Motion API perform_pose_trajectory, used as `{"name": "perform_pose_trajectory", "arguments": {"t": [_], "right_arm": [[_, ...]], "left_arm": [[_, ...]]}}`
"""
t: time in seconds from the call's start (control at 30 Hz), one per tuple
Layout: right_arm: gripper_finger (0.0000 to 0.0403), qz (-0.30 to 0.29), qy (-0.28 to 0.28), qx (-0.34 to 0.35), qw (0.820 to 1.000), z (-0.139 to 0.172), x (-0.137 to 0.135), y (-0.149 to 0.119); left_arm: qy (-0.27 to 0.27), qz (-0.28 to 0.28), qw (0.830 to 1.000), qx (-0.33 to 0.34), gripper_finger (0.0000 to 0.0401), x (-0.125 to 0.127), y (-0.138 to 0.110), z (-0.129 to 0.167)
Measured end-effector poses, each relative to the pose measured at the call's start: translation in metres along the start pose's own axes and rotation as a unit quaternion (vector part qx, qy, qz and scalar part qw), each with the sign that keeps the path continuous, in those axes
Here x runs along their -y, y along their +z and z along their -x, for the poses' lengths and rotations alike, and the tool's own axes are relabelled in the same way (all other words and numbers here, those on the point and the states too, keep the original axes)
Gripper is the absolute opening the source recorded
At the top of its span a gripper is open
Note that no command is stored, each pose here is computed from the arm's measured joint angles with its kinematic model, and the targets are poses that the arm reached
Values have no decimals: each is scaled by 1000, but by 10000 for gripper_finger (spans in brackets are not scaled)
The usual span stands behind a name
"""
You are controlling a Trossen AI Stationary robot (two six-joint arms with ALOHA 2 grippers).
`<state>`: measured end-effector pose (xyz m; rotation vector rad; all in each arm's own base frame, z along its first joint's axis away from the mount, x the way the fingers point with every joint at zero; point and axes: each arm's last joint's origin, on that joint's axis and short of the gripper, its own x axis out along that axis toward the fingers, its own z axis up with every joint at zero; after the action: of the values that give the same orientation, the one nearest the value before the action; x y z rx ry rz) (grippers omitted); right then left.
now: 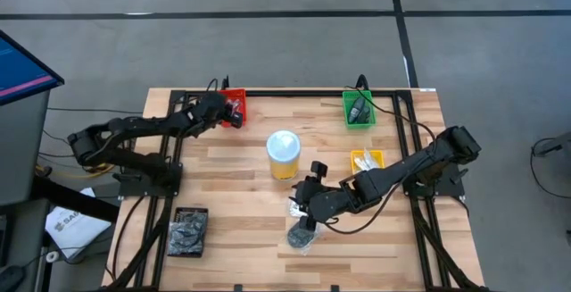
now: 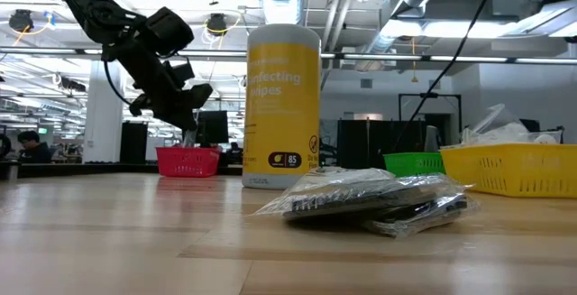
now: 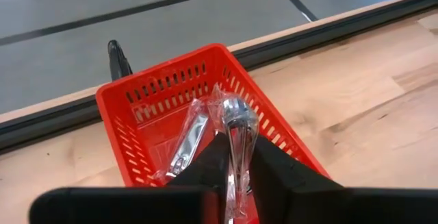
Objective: Pick & Place Travel size toiletries
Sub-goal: Put the silver nail cutter into the red bin, then put the white cotton pack into the yellow bin
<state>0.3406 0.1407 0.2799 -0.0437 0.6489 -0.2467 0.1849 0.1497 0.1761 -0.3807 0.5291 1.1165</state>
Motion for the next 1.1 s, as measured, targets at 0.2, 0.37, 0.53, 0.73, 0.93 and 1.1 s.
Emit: {"name": "perform_pose_trajectory", "arguments": {"t": [0.2, 0.37, 0.53, 0.73, 0.93, 1.1], "right_arm": [[129, 0, 0, 0, 1000, 0, 0, 0], [129, 0, 0, 0, 1000, 0, 0, 0], [129, 0, 0, 0, 1000, 0, 0, 0], [129, 1, -1, -2, 1000, 0, 0, -1], [129, -1, -4, -25, 1000, 2, -1, -7], [129, -3, -13, -56, 998, -3, -2, -27]], "left_arm": [[2, 1, 1000, 4, 61, 0, 1, 0], [4, 1, 1000, 5, 85, 0, 1, 0], [6, 1, 1000, 5, 117, 0, 1, 0], [6, 1, 1000, 5, 145, 0, 1, 0], [-6, -8, 1000, 3, 147, 3, 0, 2], [-31, -31, 999, 6, 142, 12, -2, 10]]}}
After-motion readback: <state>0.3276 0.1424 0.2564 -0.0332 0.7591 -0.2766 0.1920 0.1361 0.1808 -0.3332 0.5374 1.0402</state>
